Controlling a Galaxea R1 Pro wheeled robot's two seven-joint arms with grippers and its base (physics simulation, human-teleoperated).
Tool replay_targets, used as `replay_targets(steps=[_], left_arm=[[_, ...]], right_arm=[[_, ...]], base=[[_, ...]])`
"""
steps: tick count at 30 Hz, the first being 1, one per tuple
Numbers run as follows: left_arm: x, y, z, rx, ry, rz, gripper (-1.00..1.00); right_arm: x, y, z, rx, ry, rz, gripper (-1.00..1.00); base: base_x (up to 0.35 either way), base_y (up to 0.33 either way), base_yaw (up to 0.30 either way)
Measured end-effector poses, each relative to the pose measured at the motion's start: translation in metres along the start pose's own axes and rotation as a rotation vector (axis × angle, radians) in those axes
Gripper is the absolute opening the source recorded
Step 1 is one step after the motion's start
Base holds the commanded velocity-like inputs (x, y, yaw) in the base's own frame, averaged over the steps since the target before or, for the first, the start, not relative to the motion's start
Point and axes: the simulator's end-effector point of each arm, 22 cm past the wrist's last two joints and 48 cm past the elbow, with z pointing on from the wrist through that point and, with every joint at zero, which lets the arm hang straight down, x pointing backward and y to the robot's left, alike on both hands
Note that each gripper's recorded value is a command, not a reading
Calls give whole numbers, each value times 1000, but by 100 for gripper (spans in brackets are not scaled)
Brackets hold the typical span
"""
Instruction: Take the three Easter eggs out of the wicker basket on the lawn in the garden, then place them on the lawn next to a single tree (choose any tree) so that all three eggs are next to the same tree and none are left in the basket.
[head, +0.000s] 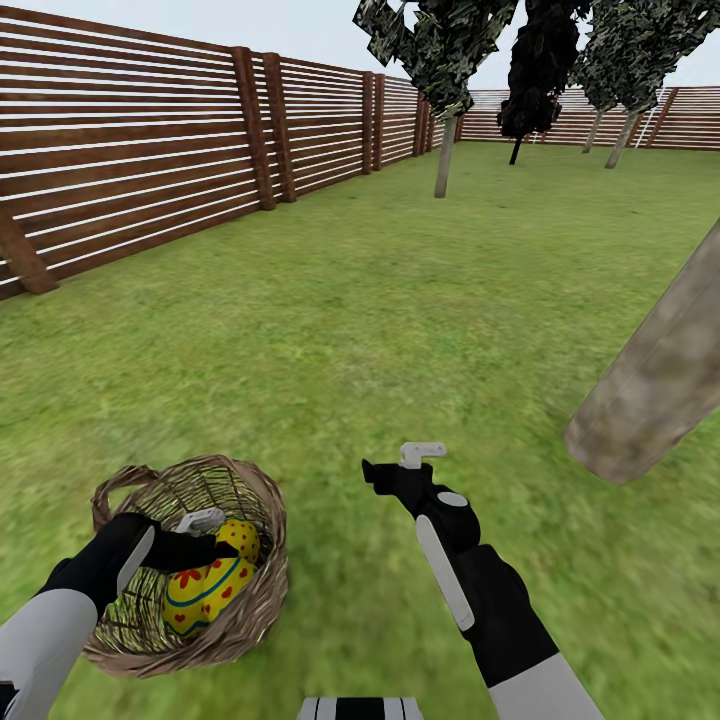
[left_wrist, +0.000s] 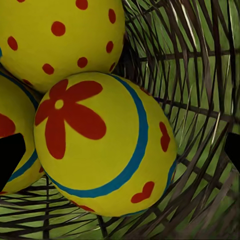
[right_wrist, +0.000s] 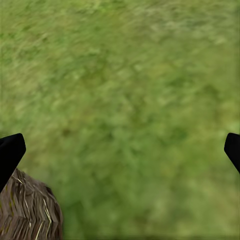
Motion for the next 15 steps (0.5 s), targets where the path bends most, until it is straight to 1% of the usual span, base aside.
replay_targets(steps=[3,15], left_arm=[[0,-2,0,11,2,0,100],[1,-4,0,17,3,1,100]], right_arm=[[0,0,0,0,0,0,100],[0,0,0,0,0,0,100]], base=[[0,0,0],[0,0,0]])
